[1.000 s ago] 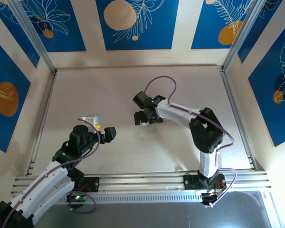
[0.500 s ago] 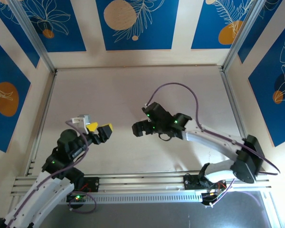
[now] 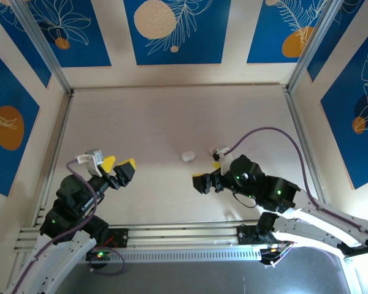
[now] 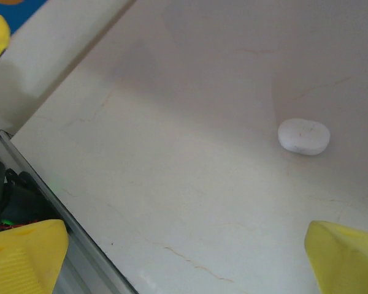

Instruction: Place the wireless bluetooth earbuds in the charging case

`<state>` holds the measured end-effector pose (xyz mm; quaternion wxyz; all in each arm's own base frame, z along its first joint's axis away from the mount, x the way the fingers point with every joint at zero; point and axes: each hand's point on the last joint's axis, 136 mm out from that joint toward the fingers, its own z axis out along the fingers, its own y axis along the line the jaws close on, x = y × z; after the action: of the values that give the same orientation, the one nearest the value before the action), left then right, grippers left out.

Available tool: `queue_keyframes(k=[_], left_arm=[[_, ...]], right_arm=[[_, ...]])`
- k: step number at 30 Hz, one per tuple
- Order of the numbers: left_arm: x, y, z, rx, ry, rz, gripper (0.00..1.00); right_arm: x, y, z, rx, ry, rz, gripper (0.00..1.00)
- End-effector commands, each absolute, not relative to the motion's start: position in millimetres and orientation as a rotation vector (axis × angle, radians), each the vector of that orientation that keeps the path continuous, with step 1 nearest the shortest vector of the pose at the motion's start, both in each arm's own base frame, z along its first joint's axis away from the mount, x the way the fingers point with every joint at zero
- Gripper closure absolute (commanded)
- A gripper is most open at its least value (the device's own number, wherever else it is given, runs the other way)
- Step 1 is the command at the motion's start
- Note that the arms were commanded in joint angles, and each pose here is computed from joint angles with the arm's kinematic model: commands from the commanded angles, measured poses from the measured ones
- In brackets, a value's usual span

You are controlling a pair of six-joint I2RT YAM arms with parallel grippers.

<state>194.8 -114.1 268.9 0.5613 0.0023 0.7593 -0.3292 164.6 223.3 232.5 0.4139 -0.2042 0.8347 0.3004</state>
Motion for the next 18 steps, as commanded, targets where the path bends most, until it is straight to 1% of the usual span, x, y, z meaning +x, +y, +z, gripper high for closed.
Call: queue_keyframes(k=[1, 5, 10, 14, 18], left_arm=[[207.3, -99.6, 263.4, -0.017, 1.837, -0.608, 0.00], [235.7, -98.6, 241.8, -0.024, 1.939, -0.449, 0.00], [273.9, -98.7, 231.2, -0.036, 1.990, -0.302, 0.00], [298.0, -88.8, 231.7, -0.040, 1.979, -0.223, 0.00], [314.0, -66.3, 225.7, -0.078, 1.975, -0.202, 0.00]], right_arm=[[177.1, 199.9, 226.5, -0.481, 2.073, 0.621, 0.01], [196.6, 172.6, 224.8, -0.387, 2.067, 0.557, 0.01], [223.6, 138.7, 225.0, -0.226, 2.057, 0.517, 0.01], [242.3, 107.1, 222.0, -0.087, 2.058, 0.493, 0.01], [256.4, 57.1, 221.6, 0.118, 2.005, 0.420, 0.01]])
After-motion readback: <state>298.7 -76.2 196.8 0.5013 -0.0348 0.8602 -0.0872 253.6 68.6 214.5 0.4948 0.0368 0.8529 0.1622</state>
